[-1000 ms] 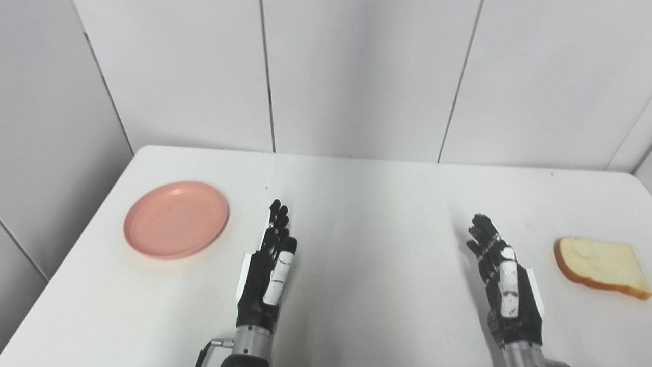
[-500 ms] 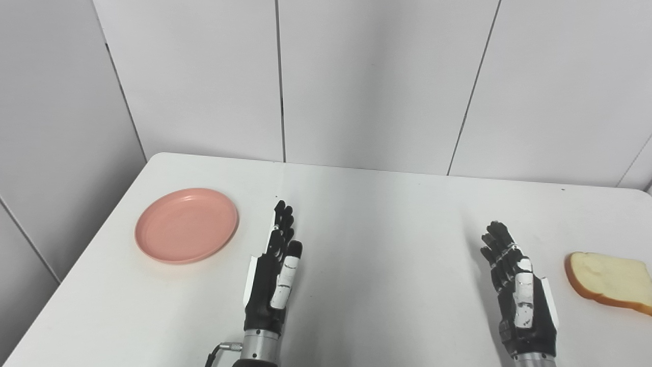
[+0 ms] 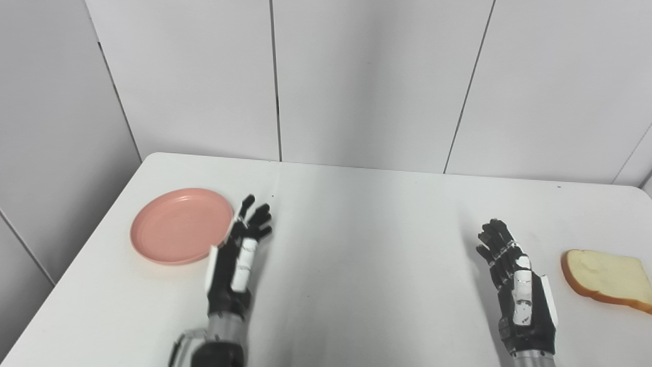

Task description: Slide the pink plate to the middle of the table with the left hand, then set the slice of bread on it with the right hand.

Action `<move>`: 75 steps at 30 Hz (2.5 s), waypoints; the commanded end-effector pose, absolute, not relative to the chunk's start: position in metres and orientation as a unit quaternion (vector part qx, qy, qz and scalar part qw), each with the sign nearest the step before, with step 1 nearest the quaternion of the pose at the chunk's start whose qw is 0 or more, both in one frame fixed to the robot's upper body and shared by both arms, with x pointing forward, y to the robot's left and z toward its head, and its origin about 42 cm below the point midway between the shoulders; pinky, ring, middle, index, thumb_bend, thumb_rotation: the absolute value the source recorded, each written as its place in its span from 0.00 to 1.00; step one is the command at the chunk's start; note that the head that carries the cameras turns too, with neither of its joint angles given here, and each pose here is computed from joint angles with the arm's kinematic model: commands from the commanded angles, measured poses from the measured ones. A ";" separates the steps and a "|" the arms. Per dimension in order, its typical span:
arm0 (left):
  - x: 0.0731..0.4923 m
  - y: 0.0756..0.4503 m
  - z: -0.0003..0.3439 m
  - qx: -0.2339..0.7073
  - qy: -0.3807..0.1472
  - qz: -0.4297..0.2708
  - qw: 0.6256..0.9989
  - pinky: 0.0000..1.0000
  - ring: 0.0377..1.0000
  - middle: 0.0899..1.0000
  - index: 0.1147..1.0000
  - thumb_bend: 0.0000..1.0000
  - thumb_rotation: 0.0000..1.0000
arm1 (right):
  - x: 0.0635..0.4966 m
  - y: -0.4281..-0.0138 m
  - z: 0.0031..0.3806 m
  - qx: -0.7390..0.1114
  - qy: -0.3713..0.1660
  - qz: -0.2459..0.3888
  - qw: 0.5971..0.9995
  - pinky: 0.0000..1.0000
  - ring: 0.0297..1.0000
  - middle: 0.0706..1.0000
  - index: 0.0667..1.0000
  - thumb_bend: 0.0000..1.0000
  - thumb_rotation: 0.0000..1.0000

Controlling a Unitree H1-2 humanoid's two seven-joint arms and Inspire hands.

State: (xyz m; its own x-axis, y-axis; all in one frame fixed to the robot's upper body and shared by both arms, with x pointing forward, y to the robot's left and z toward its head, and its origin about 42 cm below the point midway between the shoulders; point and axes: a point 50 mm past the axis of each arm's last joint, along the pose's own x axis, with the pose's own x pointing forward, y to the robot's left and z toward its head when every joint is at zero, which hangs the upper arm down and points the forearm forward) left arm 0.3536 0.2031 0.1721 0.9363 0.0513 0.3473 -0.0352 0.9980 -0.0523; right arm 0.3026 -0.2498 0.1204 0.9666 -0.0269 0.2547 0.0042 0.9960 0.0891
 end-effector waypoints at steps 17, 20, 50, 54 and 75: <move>0.428 0.325 0.330 0.024 -0.284 0.044 0.958 0.75 0.83 0.80 0.79 0.95 0.89 | 0.265 -0.244 0.058 0.072 -0.039 -0.017 0.997 0.75 0.76 0.73 0.79 0.78 1.00; 0.434 0.358 0.340 0.029 -0.278 0.053 0.959 0.78 0.86 0.84 0.80 0.95 0.88 | 0.265 -0.243 0.058 0.072 -0.040 -0.014 0.997 0.73 0.75 0.72 0.79 0.78 1.00; 0.463 0.488 0.219 -0.028 -0.142 0.185 0.972 0.71 0.85 0.83 0.83 0.87 0.78 | 0.259 -0.247 0.063 0.080 -0.040 -0.006 0.996 0.66 0.67 0.66 0.73 0.74 1.00; 0.457 0.461 0.179 -0.034 -0.099 0.175 0.979 0.73 0.83 0.81 0.82 0.92 0.75 | 0.254 -0.247 0.068 0.080 -0.040 -0.005 0.996 0.65 0.67 0.66 0.72 0.76 0.99; 0.435 0.428 0.119 -0.018 -0.022 0.149 0.988 0.74 0.82 0.82 0.83 0.92 0.76 | 0.253 -0.243 0.077 0.078 -0.042 -0.001 0.996 0.62 0.65 0.64 0.70 0.75 1.00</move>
State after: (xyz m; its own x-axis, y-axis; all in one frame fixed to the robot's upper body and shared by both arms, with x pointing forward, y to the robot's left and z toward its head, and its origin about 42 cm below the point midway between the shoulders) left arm 0.4348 0.4330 0.1215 0.9474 0.3155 0.0545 -0.3126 0.9482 -0.0560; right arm 0.2848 -0.2472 0.1223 0.9652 0.0105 0.2614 -0.0437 0.9916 0.1217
